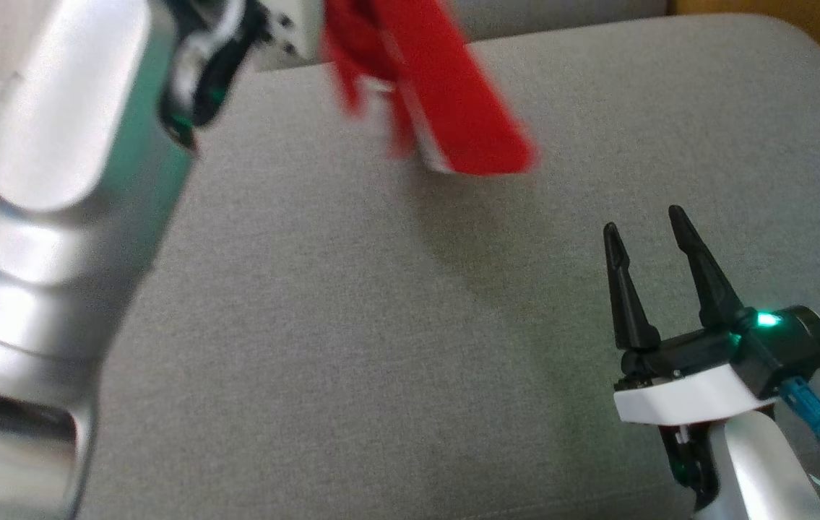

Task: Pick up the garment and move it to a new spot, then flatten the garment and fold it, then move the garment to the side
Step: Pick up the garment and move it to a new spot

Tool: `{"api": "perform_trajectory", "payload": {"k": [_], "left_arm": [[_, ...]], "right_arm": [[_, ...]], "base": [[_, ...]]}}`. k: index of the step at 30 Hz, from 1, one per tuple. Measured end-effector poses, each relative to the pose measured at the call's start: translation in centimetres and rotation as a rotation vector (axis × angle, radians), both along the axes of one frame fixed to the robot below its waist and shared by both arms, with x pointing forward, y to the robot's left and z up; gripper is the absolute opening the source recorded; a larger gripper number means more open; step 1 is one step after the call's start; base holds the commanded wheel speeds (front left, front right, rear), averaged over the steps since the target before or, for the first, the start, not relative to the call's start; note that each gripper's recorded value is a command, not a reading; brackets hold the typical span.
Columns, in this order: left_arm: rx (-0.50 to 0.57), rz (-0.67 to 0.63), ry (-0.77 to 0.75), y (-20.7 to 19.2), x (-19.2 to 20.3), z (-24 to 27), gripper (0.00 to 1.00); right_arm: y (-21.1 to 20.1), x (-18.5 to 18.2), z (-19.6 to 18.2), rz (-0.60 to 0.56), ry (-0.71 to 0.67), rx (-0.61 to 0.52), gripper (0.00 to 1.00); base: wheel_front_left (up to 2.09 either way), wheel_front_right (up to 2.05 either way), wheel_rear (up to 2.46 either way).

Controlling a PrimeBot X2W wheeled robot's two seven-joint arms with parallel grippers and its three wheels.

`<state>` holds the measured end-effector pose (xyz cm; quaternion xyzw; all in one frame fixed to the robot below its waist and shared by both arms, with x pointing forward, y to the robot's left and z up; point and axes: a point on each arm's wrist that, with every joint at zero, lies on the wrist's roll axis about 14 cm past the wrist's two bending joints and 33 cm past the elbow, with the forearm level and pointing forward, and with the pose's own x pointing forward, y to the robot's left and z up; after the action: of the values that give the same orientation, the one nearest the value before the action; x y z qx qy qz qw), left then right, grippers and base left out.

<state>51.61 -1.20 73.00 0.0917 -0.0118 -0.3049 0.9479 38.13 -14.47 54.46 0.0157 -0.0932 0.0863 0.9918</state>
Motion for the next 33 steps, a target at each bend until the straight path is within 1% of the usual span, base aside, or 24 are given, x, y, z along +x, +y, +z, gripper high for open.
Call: {"api": "perform_trajectory", "payload": {"k": [3, 7, 12, 14, 15, 17, 18, 19, 20, 21, 23, 27, 33], "left_arm": [[-0.021, -0.042, 0.100, -1.5, -0.3, -3.5, 0.00], [-0.048, -0.001, 0.273, -0.6, 0.0, -11.2, 0.00], [-0.068, 0.146, 0.469, 3.1, -0.4, -22.3, 0.00], [-0.080, 0.213, 0.533, 4.9, -1.1, -26.3, 0.00], [-0.073, 0.264, 0.574, 6.5, -2.1, -29.6, 0.00], [-0.080, 0.306, 0.590, 7.6, -2.9, -31.7, 0.00], [-0.095, 0.324, 0.575, 8.1, -2.9, -32.0, 0.15], [-0.115, 0.344, 0.543, 8.6, -2.8, -32.0, 0.38], [-0.127, 0.357, 0.511, 9.1, -2.5, -31.8, 0.82], [-0.143, 0.369, 0.481, 9.5, -2.3, -31.6, 1.00], [-0.172, 0.380, 0.437, 10.0, -2.1, -31.2, 1.00], [-0.196, 0.377, 0.376, 10.6, -2.4, -30.3, 1.00], [-0.229, 0.359, 0.286, 10.9, -3.4, -27.4, 1.00]], "right_arm": [[-0.3, 0.3, -1.0, -0.011, 0.026, 0.004, 1.00], [-0.5, 0.7, -2.3, -0.017, 0.065, 0.011, 1.00], [-0.7, 1.7, -3.3, -0.023, 0.092, 0.011, 1.00], [-0.8, 2.2, -3.6, -0.024, 0.098, 0.010, 1.00], [-0.9, 2.4, -4.0, -0.027, 0.108, 0.005, 1.00], [-1.0, 2.6, -4.5, -0.028, 0.120, -0.002, 1.00], [-0.9, 2.7, -4.7, -0.027, 0.124, -0.005, 1.00], [-0.9, 2.8, -4.8, -0.025, 0.127, -0.006, 1.00], [-0.8, 2.8, -4.9, -0.023, 0.130, -0.006, 1.00], [-0.7, 2.9, -5.0, -0.020, 0.132, -0.005, 1.00], [-0.4, 3.0, -5.1, -0.011, 0.133, -0.014, 1.00], [0.1, 3.0, -4.9, 0.002, 0.127, -0.026, 1.00], [0.8, 2.5, -3.3, 0.024, 0.082, -0.039, 1.00]], "base": [[0.00, 0.00, 0.00], [0.00, 0.00, 0.00], [0.00, 0.00, 0.00], [0.00, 0.00, 0.00], [0.00, 0.00, 0.00], [0.00, 0.00, 0.00], [0.00, 0.00, 0.00], [0.00, 0.00, 0.00], [0.00, 0.00, 0.00], [0.00, 0.00, 0.00], [0.00, 0.00, 0.00], [0.00, 0.00, 0.00], [0.00, 0.00, 0.00]]}}
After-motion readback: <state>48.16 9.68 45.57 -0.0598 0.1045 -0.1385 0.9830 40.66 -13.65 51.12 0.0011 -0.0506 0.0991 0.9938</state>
